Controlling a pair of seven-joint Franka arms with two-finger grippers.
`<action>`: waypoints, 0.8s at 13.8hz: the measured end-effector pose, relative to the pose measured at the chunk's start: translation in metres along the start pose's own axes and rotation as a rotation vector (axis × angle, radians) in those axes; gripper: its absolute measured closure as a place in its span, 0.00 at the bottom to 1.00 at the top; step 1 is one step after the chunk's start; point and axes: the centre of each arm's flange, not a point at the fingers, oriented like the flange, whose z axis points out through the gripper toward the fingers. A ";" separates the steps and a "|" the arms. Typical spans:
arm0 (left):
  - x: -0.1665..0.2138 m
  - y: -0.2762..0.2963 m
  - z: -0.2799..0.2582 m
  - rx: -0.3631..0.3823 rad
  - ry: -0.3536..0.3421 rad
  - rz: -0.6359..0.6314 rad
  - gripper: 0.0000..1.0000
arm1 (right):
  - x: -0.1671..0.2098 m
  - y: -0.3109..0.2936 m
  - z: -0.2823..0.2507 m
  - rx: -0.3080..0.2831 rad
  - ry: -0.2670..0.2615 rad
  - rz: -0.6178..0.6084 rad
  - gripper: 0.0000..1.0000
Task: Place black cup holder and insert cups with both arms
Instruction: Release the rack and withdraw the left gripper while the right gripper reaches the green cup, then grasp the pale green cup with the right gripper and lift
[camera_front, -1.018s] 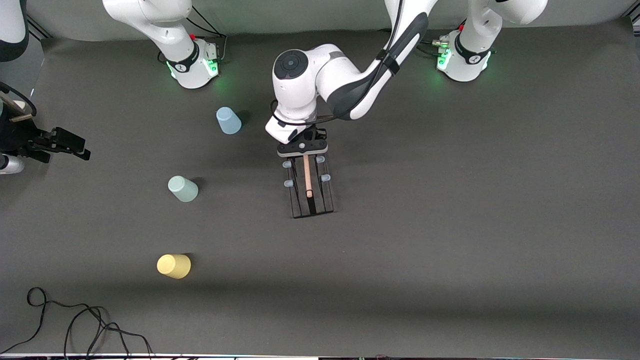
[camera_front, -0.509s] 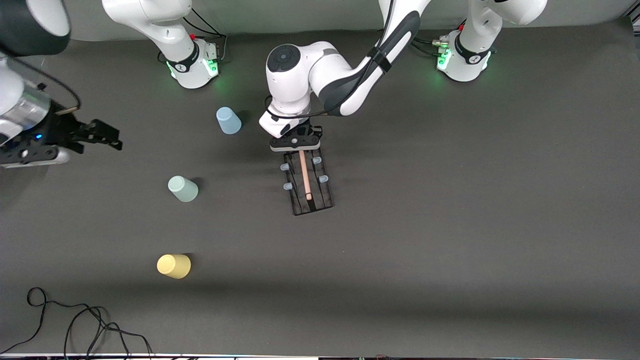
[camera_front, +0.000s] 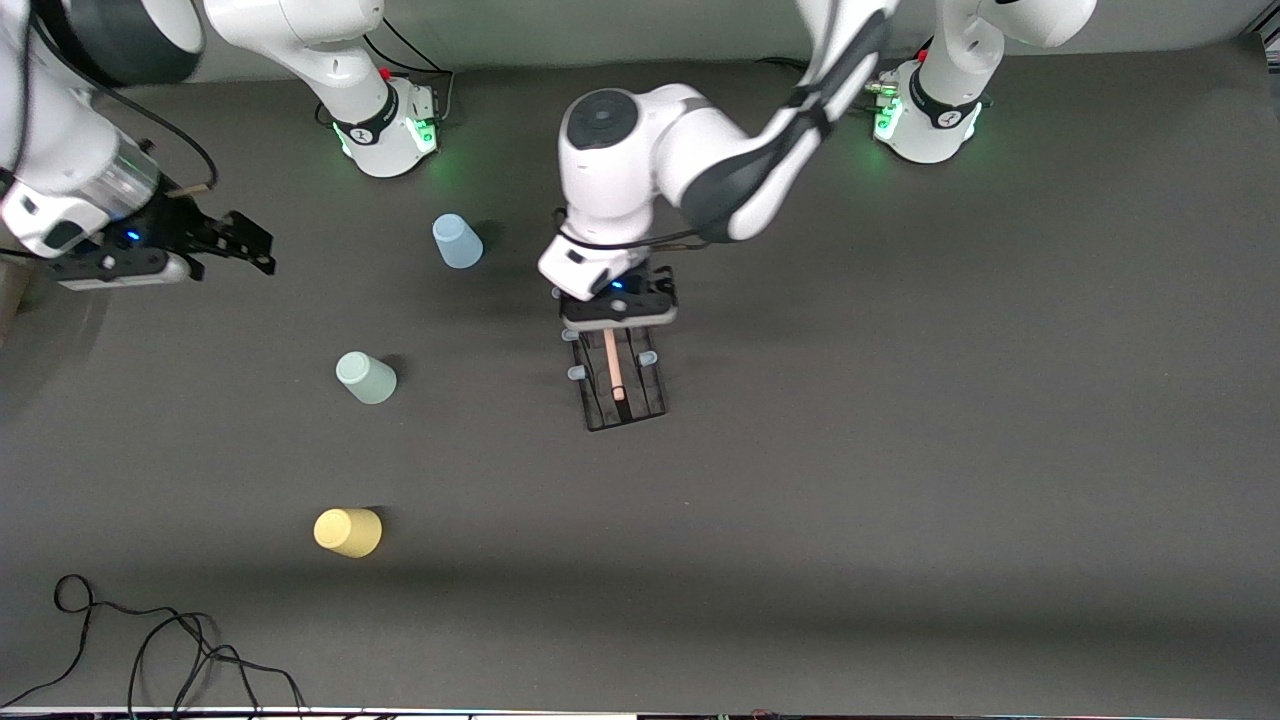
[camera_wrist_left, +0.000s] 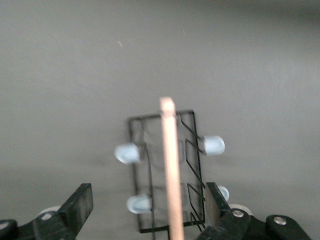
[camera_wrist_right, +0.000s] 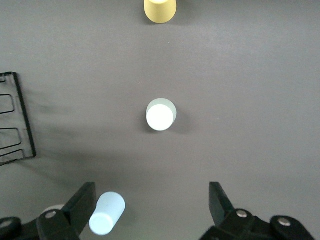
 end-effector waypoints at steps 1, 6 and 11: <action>0.024 -0.020 -0.027 -0.015 0.002 -0.025 0.00 | 0.005 0.000 0.023 -0.002 -0.001 0.000 0.00; 0.140 -0.178 -0.119 0.036 -0.019 -0.114 0.00 | 0.034 -0.001 0.162 -0.017 0.022 -0.002 0.00; 0.178 -0.350 -0.174 0.149 -0.184 0.025 0.00 | 0.027 -0.012 0.245 -0.025 0.022 -0.029 0.00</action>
